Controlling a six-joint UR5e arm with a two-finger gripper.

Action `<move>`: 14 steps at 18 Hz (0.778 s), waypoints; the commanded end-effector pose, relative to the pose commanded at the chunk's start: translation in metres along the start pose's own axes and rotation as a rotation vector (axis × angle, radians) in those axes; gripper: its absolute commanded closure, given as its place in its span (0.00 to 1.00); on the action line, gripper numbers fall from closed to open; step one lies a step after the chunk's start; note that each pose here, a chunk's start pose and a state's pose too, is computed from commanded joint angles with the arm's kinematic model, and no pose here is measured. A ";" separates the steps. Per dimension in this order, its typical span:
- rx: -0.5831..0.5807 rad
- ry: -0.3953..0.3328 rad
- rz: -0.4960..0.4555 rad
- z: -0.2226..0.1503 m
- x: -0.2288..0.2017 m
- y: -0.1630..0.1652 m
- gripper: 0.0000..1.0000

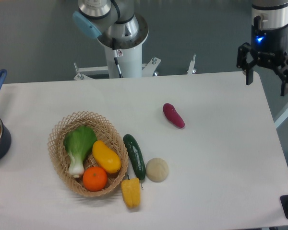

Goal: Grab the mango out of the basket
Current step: 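Move the open gripper over the wicker basket toward the yellow mango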

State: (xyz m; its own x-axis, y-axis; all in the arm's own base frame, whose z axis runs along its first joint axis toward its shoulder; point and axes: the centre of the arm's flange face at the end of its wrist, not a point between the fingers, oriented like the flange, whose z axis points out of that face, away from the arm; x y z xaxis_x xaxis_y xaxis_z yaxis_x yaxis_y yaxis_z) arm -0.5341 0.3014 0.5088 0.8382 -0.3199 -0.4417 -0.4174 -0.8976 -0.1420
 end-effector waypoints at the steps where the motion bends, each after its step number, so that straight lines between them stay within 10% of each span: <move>1: -0.002 -0.004 0.007 0.001 0.000 0.000 0.00; 14: 0.008 0.026 -0.143 0.022 0.089 -0.015 0.00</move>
State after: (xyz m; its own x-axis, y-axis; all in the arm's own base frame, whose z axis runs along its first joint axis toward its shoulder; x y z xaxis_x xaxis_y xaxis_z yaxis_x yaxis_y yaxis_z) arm -0.4609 0.2932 0.4521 0.8982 -0.1969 -0.3930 -0.2956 -0.9322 -0.2087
